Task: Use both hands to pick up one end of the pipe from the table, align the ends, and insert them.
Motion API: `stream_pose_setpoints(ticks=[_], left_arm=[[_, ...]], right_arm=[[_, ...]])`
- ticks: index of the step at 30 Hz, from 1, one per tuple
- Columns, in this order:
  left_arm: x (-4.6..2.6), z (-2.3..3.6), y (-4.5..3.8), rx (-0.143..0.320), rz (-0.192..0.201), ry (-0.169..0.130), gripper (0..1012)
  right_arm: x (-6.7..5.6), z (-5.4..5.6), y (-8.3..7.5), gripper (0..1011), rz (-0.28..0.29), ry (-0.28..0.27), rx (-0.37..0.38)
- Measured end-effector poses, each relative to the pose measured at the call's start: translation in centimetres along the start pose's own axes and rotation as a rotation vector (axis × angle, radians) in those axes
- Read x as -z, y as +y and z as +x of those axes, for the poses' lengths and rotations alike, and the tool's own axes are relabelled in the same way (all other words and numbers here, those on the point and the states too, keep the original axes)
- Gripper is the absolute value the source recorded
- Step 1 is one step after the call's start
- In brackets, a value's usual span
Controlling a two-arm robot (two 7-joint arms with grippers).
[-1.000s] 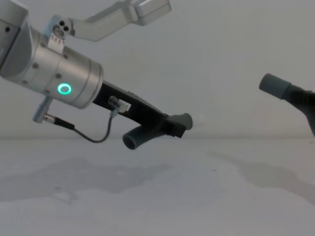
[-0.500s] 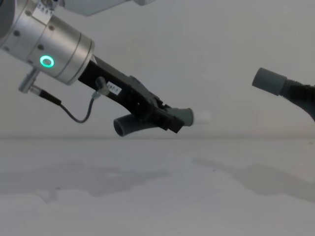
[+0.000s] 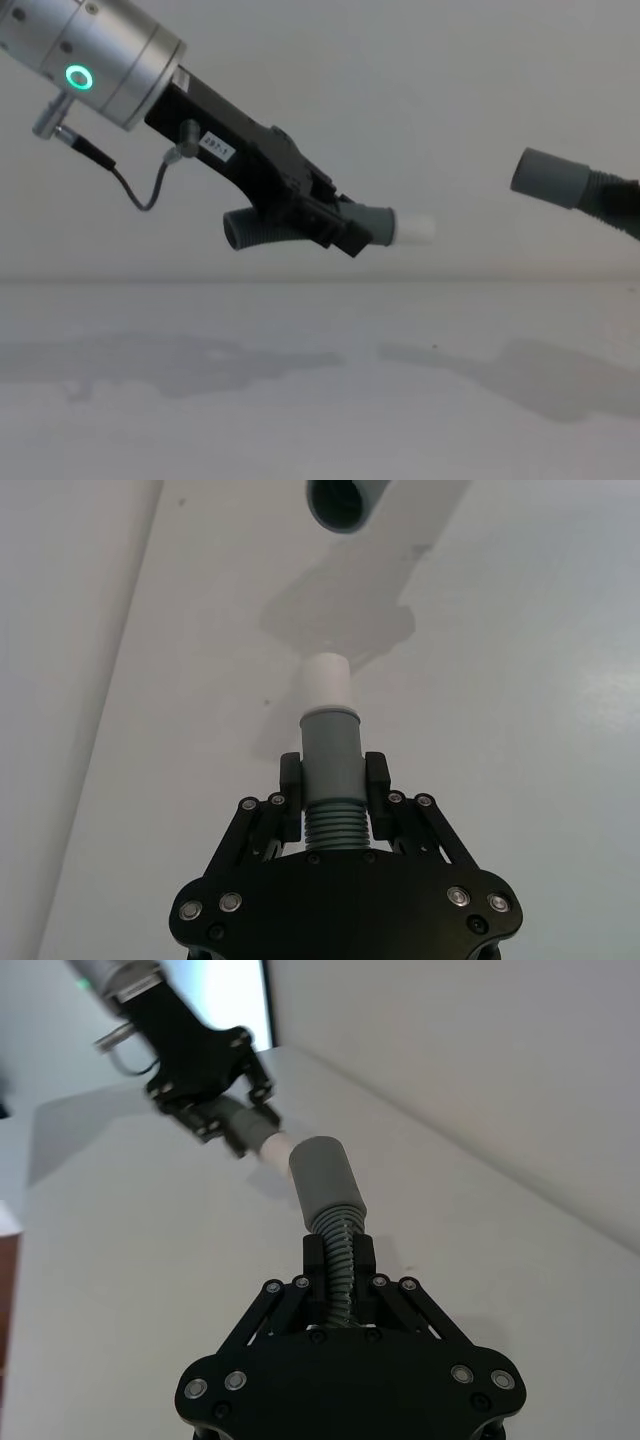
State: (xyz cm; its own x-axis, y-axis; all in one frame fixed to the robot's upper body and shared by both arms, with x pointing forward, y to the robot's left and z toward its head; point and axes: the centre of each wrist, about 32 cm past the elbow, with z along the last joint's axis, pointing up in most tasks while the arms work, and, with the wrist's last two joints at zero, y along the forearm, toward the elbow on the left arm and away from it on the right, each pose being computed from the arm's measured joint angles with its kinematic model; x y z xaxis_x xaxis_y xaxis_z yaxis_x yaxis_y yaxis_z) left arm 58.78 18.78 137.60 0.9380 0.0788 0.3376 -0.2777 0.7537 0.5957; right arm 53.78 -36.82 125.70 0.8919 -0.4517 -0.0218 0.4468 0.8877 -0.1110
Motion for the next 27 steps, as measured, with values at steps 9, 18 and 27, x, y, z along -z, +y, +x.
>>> stream_pose_setpoints(ticks=[9,18,27], left_arm=[[-0.56,0.78,0.59,0.061,-0.012,-0.057,354],[-0.94,1.12,0.95,0.093,-0.023,-0.084,354],[-1.13,1.27,1.12,0.108,-0.028,-0.098,354]], right_arm=[[-0.7,1.7,-1.0,155,-0.052,-0.003,-0.167],[-1.2,3.0,-1.8,155,-0.098,0.001,-0.292],[-1.5,3.7,-2.3,155,-0.126,0.008,-0.363]])
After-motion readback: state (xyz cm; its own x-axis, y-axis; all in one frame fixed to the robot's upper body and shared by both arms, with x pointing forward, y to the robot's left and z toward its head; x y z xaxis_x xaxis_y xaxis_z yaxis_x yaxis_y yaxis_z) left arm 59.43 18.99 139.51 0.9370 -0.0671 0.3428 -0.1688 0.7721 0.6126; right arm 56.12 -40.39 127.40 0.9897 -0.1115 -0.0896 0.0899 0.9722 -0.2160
